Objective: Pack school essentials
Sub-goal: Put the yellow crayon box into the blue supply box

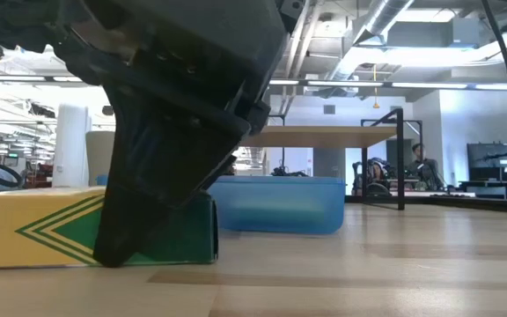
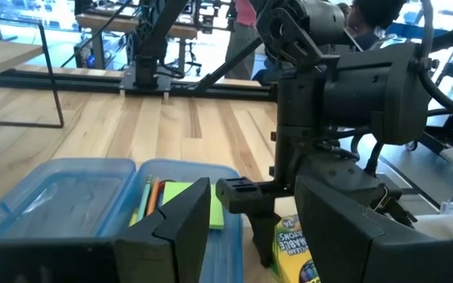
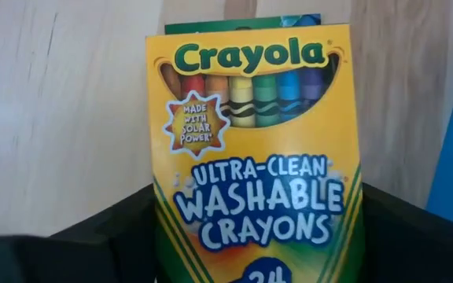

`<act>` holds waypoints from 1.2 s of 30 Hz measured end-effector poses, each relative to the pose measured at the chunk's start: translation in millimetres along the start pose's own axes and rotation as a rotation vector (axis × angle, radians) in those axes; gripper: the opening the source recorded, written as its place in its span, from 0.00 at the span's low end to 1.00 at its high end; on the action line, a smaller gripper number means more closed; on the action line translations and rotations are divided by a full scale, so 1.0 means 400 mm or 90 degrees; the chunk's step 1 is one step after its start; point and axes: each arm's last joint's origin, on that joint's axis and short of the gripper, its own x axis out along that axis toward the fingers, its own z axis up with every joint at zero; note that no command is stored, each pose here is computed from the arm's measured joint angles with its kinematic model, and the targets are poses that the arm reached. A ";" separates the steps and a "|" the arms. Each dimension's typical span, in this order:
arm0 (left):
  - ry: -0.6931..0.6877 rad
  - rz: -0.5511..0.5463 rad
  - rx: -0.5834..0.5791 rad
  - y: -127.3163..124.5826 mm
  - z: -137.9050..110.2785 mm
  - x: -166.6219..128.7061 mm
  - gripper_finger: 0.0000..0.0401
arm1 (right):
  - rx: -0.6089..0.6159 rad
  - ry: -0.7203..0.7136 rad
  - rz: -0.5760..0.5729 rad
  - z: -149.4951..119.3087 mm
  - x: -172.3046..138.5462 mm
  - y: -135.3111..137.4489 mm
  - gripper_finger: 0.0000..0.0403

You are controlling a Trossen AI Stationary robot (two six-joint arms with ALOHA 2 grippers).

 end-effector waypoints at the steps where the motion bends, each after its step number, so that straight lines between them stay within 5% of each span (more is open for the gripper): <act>1: 0.000 0.000 0.000 0.000 0.000 0.000 0.43 | 0.000 0.000 0.000 0.001 -0.001 0.000 0.81; 6: 0.000 0.000 0.000 0.000 0.000 0.000 0.43 | 0.000 -0.009 0.003 0.018 -0.016 0.003 0.72; 17: 0.004 0.000 0.001 0.000 -0.002 0.000 0.43 | 0.002 -0.016 -0.004 0.071 -0.098 0.003 0.71; 28: 0.014 0.002 0.001 0.001 -0.005 0.000 0.43 | 0.049 -0.030 -0.136 0.097 -0.223 -0.070 0.71; 36: 0.015 -0.004 -0.002 0.000 -0.006 0.000 0.43 | 0.054 -0.005 -0.150 0.086 -0.203 -0.094 0.71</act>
